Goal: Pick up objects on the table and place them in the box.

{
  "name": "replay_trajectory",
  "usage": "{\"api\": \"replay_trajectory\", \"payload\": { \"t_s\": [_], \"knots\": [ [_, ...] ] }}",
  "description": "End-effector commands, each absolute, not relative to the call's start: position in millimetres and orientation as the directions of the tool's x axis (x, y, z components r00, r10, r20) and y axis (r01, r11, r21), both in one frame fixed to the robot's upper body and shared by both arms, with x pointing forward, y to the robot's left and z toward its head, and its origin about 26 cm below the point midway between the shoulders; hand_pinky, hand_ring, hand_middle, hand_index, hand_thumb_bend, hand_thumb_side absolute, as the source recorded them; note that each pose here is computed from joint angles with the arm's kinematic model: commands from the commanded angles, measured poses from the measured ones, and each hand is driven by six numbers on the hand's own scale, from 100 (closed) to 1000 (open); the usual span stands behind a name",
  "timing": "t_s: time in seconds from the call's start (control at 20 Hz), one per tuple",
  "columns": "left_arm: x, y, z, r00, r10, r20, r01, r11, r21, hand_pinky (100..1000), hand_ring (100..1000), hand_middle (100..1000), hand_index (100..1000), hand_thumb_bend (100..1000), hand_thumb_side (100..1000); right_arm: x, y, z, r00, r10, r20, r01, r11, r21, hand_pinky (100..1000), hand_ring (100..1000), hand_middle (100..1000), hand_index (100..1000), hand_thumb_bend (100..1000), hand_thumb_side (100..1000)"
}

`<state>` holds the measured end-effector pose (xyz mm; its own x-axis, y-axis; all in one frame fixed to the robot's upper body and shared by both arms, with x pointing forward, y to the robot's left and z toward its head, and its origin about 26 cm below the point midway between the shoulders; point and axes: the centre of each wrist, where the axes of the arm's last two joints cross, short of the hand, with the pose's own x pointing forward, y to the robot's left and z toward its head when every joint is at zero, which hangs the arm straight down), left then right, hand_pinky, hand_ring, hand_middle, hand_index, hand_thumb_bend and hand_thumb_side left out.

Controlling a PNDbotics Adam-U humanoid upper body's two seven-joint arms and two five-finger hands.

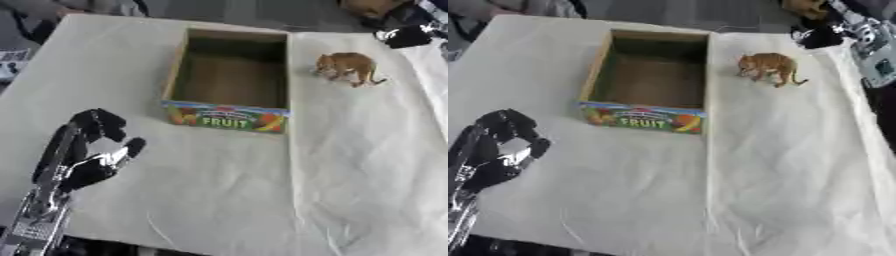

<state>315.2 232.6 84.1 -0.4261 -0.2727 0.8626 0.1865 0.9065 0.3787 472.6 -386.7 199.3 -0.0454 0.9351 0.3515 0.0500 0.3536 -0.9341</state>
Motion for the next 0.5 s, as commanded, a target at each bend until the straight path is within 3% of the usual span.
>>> {"api": "replay_trajectory", "payload": {
  "t_s": [0.05, 0.2, 0.5],
  "knots": [
    [316.3, 230.7, 93.6, -0.457, -0.27, 0.847, 0.188, 0.902, 0.389, 549, 527, 529, 596, 651, 362, 474.5, -394.9, 208.0, -0.032, 0.949, 0.313, 0.085, 0.314, -0.946, 802, 911, 898, 933, 192, 227],
    [316.8, 230.0, 94.5, -0.46, -0.268, 0.846, 0.191, 0.901, 0.39, 549, 527, 529, 596, 651, 362, 475.4, -395.7, 200.7, -0.017, 0.955, 0.296, 0.075, 0.296, -0.952, 800, 907, 897, 933, 222, 210],
    [317.3, 228.9, 95.9, -0.466, -0.264, 0.845, 0.196, 0.9, 0.39, 549, 527, 529, 597, 653, 362, 475.7, -397.2, 187.9, 0.006, 0.958, 0.287, 0.044, 0.287, -0.957, 801, 904, 894, 932, 193, 246]
  ]
}}
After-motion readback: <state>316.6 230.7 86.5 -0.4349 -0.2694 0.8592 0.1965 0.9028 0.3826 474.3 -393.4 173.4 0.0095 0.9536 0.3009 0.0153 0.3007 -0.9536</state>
